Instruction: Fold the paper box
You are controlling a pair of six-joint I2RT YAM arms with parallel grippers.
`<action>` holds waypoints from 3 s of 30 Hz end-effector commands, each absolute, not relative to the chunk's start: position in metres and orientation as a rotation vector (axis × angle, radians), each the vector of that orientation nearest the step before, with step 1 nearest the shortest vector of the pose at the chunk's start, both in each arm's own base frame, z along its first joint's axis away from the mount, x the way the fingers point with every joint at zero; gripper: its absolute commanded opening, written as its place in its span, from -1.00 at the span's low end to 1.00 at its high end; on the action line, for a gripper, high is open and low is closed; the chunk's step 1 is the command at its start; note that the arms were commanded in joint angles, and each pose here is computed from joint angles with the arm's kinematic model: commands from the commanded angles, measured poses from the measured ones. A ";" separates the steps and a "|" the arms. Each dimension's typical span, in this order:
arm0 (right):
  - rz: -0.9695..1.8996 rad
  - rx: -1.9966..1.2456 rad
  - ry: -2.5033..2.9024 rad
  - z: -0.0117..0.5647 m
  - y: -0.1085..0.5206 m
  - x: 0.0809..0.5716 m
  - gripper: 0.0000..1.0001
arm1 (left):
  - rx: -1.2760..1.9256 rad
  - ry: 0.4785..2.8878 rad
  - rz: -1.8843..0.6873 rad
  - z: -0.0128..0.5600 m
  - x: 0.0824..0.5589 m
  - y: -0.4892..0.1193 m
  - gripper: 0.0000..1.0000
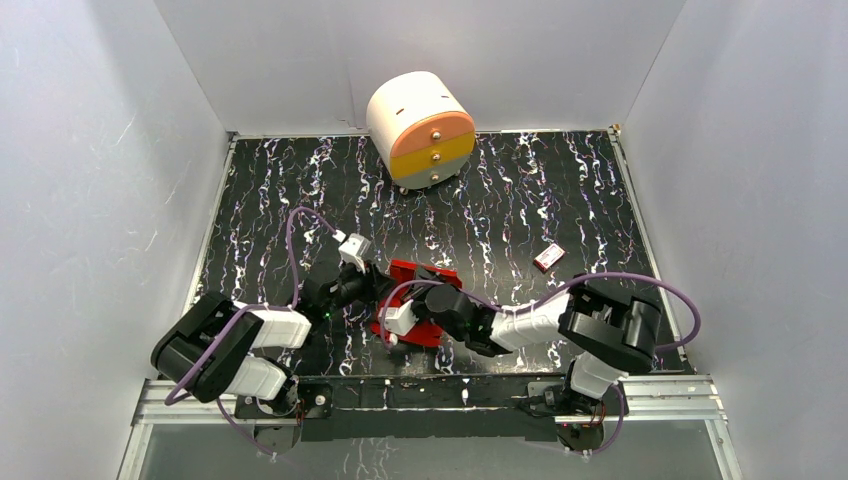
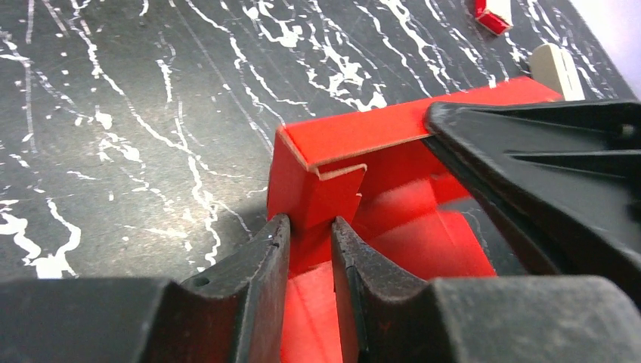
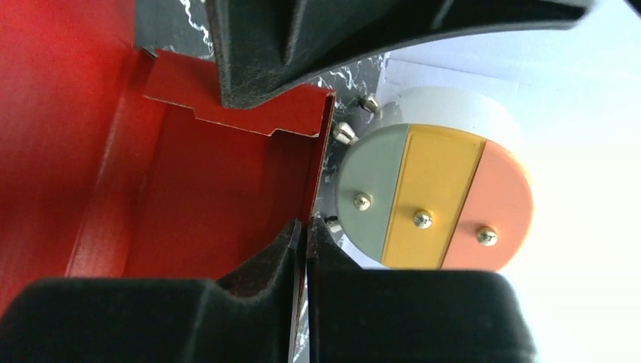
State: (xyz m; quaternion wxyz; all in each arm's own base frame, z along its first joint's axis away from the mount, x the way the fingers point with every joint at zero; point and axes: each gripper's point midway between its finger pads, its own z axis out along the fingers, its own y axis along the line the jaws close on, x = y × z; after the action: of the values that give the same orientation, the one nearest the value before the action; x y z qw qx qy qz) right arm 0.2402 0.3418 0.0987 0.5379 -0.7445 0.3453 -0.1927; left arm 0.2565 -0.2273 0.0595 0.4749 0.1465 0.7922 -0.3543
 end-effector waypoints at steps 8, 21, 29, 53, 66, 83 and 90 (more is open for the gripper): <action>-0.151 -1.711 1.026 0.135 0.361 0.218 -0.16 | 0.364 1.899 -0.760 0.062 0.274 -0.221 -0.61; 0.260 -1.009 1.815 0.163 0.276 0.276 0.24 | 0.335 1.863 -0.786 0.092 0.278 -0.224 -0.26; 0.518 -0.588 2.099 0.127 0.229 0.267 0.28 | 0.280 1.895 -0.807 0.104 0.296 -0.231 -0.07; 0.821 -0.396 2.130 0.067 0.223 0.249 -0.35 | 0.205 1.965 -0.843 0.091 0.309 -0.227 0.02; 0.780 -0.425 2.146 0.052 0.220 0.250 -0.45 | 0.207 1.971 -0.861 0.089 0.307 -0.228 0.03; 0.594 -0.852 1.811 0.139 0.226 0.276 -1.00 | 0.139 1.866 -0.877 0.132 0.345 -0.210 0.04; 0.449 -1.085 1.619 0.171 0.233 0.295 -1.00 | 0.100 1.839 -0.824 0.135 0.363 -0.194 0.04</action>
State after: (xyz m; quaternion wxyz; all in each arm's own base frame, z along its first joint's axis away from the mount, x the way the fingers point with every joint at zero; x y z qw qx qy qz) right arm 0.2815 0.2273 0.1417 0.5046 -0.3725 0.7439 0.2310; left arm 0.3471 -0.1988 0.1172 0.5044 0.0394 0.7895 -0.3473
